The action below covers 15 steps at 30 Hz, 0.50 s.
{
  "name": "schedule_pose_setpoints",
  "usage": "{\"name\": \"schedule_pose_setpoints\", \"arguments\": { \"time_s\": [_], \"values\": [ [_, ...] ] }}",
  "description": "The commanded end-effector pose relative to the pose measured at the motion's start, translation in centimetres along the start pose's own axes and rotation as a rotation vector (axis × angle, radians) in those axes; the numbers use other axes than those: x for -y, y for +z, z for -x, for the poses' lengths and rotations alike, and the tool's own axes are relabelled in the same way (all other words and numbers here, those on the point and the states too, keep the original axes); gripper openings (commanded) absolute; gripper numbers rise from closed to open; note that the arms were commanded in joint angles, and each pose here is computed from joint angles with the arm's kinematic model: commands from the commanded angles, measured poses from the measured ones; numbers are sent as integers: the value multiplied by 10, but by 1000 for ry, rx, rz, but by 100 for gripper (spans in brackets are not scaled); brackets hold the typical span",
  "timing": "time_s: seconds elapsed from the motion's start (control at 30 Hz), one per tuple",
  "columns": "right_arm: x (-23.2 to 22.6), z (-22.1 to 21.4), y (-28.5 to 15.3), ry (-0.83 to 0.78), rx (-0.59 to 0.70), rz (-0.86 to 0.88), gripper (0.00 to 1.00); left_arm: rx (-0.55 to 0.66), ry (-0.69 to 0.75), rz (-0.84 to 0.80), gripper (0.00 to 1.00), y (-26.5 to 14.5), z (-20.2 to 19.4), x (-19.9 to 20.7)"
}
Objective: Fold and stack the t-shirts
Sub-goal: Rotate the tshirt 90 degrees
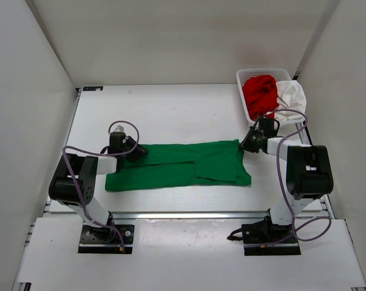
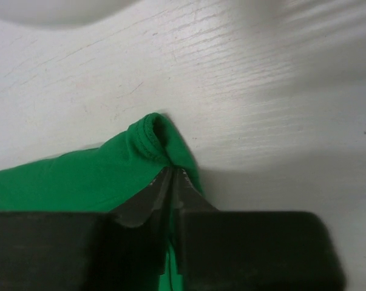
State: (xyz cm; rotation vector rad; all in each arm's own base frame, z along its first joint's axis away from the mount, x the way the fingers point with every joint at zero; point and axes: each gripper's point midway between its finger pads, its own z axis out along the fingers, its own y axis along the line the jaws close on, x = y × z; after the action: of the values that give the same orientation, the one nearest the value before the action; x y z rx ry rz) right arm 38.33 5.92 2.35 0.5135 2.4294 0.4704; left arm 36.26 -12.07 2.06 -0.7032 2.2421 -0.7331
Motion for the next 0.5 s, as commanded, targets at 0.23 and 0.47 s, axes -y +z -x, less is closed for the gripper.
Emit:
{"name": "schedule_pose_setpoints", "arguments": {
  "time_s": [0.23, 0.47],
  "values": [
    [-53, 48, -59, -64, 216, 58, 31, 106, 30, -100, 36, -36, 27, 47],
    [-101, -40, -44, -194, 36, 139, 0, 21, 254, -201, 38, -46, -17, 108]
  ]
}}
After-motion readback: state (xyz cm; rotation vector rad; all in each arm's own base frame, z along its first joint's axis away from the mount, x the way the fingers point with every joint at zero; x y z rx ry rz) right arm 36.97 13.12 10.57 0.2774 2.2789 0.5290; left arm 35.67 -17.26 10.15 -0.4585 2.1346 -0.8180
